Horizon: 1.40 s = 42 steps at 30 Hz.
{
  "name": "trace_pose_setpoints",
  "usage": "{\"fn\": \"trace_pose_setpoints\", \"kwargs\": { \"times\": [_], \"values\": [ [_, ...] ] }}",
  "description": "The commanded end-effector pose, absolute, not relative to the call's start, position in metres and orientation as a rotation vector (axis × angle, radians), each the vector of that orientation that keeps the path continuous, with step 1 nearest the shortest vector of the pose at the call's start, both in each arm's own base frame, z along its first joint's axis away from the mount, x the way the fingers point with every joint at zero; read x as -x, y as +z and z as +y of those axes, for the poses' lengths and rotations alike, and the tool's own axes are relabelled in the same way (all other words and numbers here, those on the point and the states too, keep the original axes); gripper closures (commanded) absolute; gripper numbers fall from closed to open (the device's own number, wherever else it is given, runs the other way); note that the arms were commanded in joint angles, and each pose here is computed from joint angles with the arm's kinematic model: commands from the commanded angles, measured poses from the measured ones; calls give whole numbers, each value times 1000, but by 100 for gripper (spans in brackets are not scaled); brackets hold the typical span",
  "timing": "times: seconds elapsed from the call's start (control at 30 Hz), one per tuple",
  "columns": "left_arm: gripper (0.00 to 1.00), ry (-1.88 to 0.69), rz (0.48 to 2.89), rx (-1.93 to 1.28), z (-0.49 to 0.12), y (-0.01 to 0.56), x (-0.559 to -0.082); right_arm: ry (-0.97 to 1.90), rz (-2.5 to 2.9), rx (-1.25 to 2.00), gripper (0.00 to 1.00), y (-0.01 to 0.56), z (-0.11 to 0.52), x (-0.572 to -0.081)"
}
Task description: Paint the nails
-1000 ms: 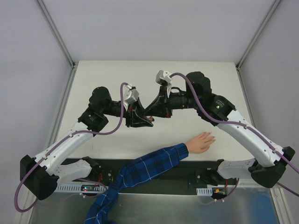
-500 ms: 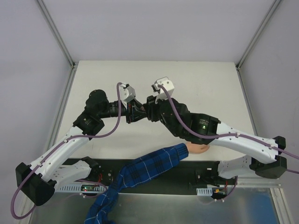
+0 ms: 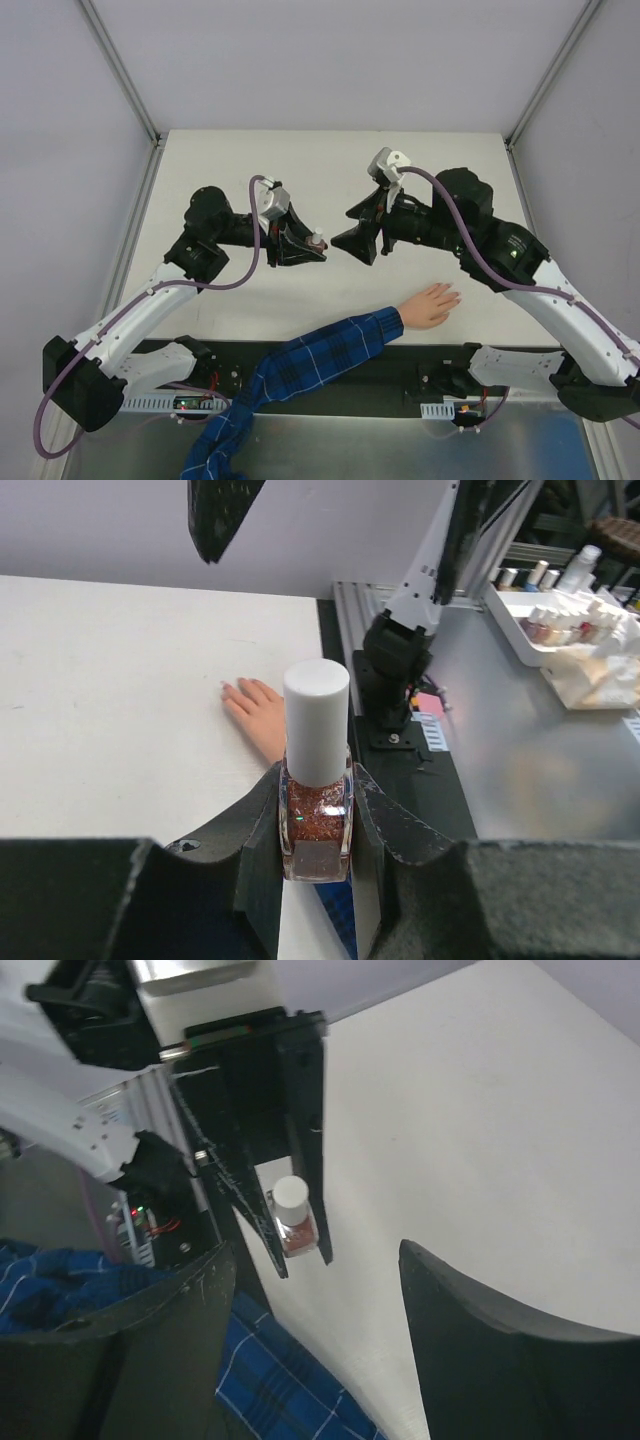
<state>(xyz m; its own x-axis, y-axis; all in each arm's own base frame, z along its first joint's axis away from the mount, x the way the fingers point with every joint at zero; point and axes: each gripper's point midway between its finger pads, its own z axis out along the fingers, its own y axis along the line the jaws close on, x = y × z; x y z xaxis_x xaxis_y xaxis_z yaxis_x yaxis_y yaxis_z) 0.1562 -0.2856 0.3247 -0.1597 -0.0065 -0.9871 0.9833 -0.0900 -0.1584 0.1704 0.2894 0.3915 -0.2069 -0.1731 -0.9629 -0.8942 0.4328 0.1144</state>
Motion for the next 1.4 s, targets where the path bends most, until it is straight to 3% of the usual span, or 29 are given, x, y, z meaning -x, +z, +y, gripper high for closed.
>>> {"fn": "trace_pose_setpoints", "kwargs": {
  "times": [0.0,0.53,0.63,0.67,0.77,0.87,0.9,0.97,1.13,1.23,1.27,1.37],
  "values": [
    [100,-1492,1104,-1291,-283,354,-134,1120,1471,1211,34,410,309,-130],
    [100,-1525,1099,-1302,-283,354,-130,1187,1459,1252,57,412,336,-145],
    [100,-1510,1104,-1280,-283,355,-133,1202,1466,1256,70,409,338,-144],
    [100,-1500,1107,-1266,-284,357,-135,1208,1469,1255,82,408,338,-144],
    [100,-1420,1160,-1174,-286,356,-152,1227,1502,1231,100,398,339,-141],
    [100,-1263,1255,-1022,-283,352,-183,983,1626,1035,100,373,339,-163],
    [100,-1211,1276,-962,-279,352,-192,628,1685,785,99,369,326,-192],
    [100,-1113,1318,-867,-272,348,-211,279,1731,396,100,364,297,-203],
    [100,-1082,1337,-851,-270,343,-216,186,1739,295,100,372,304,-199],
    [100,-1114,1326,-884,-273,344,-210,256,1737,405,82,383,307,-197],
    [100,-1123,1316,-898,-273,346,-207,297,1730,488,69,385,312,-196],
    [100,-1182,1277,-981,-277,348,-193,429,1709,606,56,395,307,-188]
  ]
}}
